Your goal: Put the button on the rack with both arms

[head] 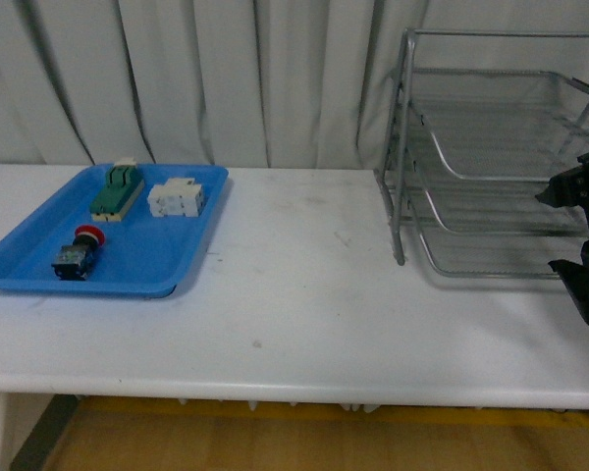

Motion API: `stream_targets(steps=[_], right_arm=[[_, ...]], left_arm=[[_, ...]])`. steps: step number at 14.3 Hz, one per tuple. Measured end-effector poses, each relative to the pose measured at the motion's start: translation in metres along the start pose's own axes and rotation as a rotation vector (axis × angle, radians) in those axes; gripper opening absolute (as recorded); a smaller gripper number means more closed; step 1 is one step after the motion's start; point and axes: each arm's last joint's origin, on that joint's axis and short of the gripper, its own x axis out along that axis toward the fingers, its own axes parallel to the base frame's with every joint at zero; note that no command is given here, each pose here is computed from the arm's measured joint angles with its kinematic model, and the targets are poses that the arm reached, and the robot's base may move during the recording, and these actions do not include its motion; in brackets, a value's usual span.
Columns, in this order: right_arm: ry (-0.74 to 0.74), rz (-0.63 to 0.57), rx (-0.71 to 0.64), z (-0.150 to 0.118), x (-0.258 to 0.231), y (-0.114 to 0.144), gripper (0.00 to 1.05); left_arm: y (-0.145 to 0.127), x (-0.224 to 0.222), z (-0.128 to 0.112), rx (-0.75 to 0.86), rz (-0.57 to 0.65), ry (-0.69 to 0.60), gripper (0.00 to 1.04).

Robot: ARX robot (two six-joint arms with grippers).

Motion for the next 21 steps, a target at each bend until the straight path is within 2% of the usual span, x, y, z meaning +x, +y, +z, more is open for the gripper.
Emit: stream_targets(steps=[4, 6, 7, 9, 13, 14, 17, 19, 20, 21], right_arm=[[-0.037, -0.023, 0.054, -0.005, 0.025, -0.010, 0.37], [-0.053, 0.016, 0.086, -0.008, 0.022, -0.008, 0.12], [-0.060, 0.025, 0.180, -0.009, 0.012, -0.010, 0.06], [-0.051, 0.022, 0.232, -0.016, -0.016, -0.020, 0.04], [-0.039, 0.008, 0.232, -0.026, -0.062, -0.034, 0.04], [-0.038, 0.007, 0.197, -0.026, -0.063, -0.034, 0.09], [-0.052, 0.036, 0.041, -0.020, -0.072, -0.023, 0.48], [-0.055, 0.004, -0.053, -0.012, -0.087, -0.014, 0.73], [-0.056, -0.024, -0.095, -0.006, -0.104, -0.010, 0.90], [-0.055, -0.041, -0.132, -0.003, -0.120, -0.004, 1.00]], left_arm=[[0.000, 0.000, 0.000, 0.000, 0.000, 0.000, 0.98], [0.000, 0.000, 0.000, 0.000, 0.000, 0.000, 0.98], [0.000, 0.000, 0.000, 0.000, 0.000, 0.000, 0.98], [0.000, 0.000, 0.000, 0.000, 0.000, 0.000, 0.98], [0.000, 0.000, 0.000, 0.000, 0.000, 0.000, 0.98], [0.000, 0.000, 0.000, 0.000, 0.000, 0.000, 0.98], [0.000, 0.000, 0.000, 0.000, 0.000, 0.000, 0.98], [0.000, 0.000, 0.000, 0.000, 0.000, 0.000, 0.98], [0.000, 0.000, 0.000, 0.000, 0.000, 0.000, 0.98], [0.000, 0.000, 0.000, 0.000, 0.000, 0.000, 0.98]])
